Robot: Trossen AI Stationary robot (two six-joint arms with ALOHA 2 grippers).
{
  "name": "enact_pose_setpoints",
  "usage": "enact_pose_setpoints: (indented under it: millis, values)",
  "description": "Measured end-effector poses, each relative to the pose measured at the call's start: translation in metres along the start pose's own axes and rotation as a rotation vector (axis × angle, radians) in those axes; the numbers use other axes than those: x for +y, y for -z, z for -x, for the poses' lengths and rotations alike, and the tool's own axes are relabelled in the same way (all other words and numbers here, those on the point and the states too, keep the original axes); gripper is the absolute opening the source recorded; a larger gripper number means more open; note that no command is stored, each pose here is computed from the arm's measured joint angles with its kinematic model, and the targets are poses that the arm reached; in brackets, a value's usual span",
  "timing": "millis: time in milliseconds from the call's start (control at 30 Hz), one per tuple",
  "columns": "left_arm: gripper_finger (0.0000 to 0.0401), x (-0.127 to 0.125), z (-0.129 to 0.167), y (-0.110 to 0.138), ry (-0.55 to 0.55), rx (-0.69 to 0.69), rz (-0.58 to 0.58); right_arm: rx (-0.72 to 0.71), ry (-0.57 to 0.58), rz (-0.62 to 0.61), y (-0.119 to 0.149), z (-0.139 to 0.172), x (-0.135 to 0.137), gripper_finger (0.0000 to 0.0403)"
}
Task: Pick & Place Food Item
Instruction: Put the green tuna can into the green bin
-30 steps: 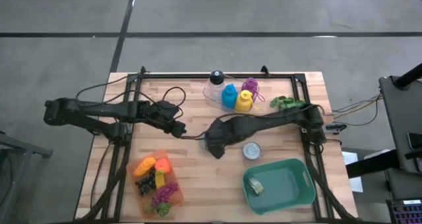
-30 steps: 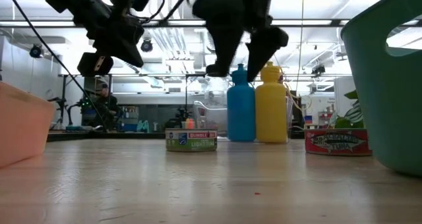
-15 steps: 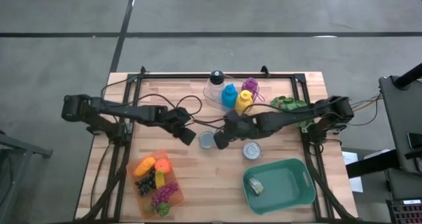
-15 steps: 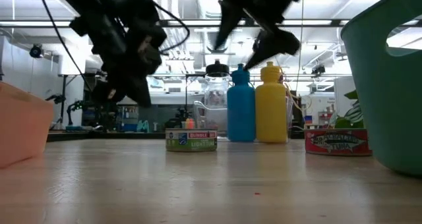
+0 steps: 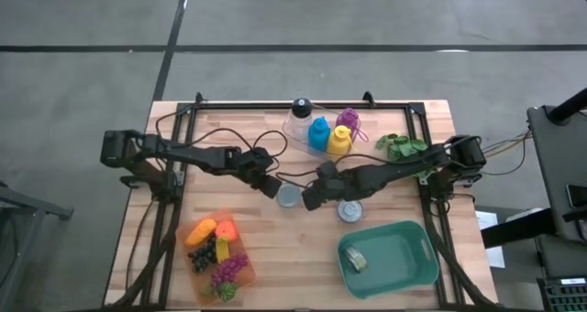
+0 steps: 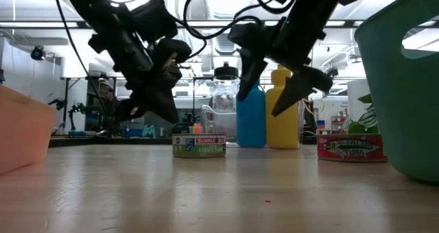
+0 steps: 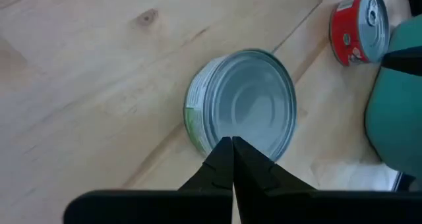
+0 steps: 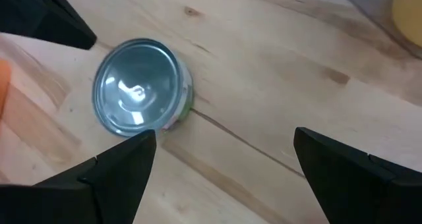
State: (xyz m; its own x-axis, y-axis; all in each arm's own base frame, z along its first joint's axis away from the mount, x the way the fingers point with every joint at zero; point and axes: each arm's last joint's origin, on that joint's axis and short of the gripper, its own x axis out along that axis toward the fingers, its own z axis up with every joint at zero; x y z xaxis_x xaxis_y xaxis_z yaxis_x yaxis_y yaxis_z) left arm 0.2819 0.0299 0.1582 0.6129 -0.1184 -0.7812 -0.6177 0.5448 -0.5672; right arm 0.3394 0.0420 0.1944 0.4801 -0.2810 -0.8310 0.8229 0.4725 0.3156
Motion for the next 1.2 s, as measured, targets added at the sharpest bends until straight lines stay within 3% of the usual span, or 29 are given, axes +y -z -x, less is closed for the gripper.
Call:
enact_pose_setpoints:
  millis: [333, 667, 900, 1100, 1200]
  values:
    - [0.0001, 0.005, -0.004, -0.001, -0.034, -0.003, 0.039, -0.027, -0.053, -0.036, -0.001, -0.011, 0.006, 0.0358]
    - [0.0001, 0.015, -0.003, 0.007, -0.14, 0.075, 0.11, -0.022, -0.001, -0.075, -0.009, -0.04, 0.015, 0.0358]
    - [0.0001, 0.017, -0.003, 0.005, -0.143, 0.067, 0.117, -0.024, 0.001, -0.058, -0.011, -0.048, 0.023, 0.0358]
    - [0.0001, 0.026, -0.026, 0.002, -0.195, 0.134, 0.124, 0.004, 0.009, -0.046, -0.011, -0.053, 0.027, 0.0358]
    - [0.0001, 0.022, -0.041, -0.004, -0.168, 0.194, 0.115, 0.03, 0.07, -0.026, -0.01, -0.05, 0.023, 0.0358]
